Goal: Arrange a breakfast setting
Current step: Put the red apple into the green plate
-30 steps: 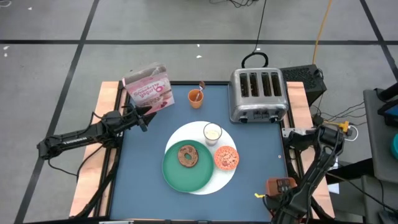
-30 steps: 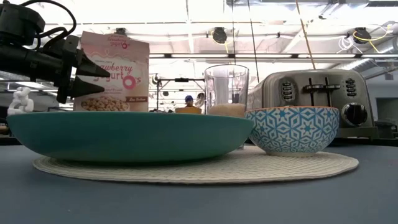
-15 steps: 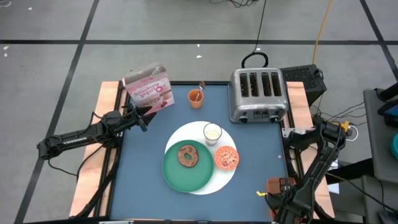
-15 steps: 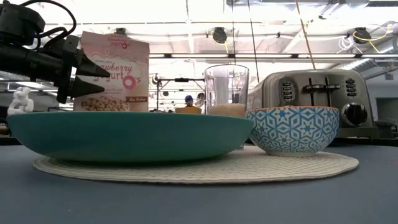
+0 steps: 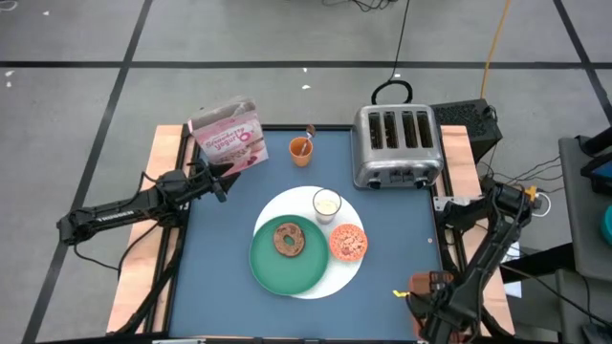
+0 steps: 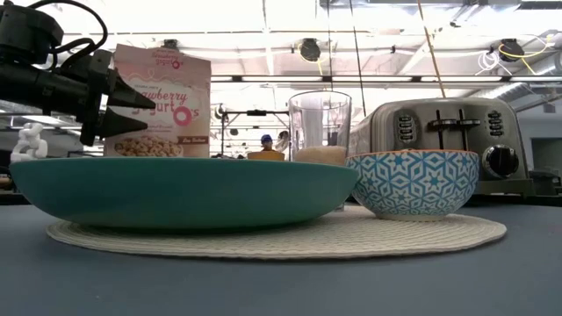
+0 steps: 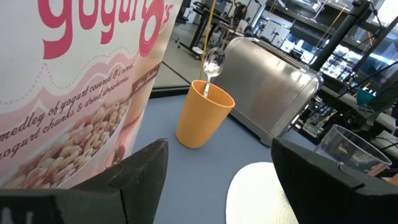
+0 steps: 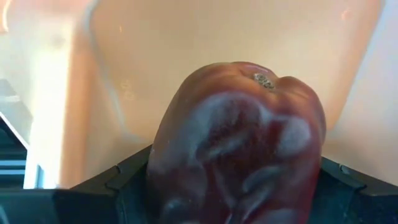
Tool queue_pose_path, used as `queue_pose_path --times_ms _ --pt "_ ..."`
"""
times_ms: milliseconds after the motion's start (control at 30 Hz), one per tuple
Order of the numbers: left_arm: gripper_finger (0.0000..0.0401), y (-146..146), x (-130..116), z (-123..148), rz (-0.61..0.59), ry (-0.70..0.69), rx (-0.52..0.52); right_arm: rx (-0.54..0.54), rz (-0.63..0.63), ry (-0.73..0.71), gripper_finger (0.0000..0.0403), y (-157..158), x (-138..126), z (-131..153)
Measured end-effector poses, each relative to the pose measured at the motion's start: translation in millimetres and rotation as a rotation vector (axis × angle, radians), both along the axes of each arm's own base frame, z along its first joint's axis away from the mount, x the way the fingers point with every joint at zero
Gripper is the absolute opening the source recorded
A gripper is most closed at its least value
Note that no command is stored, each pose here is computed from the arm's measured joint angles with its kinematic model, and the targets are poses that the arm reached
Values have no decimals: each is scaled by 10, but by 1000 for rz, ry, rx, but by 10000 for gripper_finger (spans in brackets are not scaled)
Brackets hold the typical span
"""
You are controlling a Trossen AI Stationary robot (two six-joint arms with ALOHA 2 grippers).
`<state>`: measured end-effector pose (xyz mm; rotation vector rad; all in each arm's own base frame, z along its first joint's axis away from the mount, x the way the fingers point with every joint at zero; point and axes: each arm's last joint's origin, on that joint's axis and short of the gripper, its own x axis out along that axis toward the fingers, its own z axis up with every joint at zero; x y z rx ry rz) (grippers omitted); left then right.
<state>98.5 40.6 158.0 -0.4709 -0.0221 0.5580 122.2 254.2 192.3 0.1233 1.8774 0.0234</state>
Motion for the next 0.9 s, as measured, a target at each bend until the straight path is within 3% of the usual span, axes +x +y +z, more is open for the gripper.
queue_pose_path --times_ms 400,900 --pt "287 0 0 1 0 -1 0 41 -26 39 286 -43 18 76" --pt "287 0 0 1 0 -1 1 67 -222 17 286 -211 -61 413"
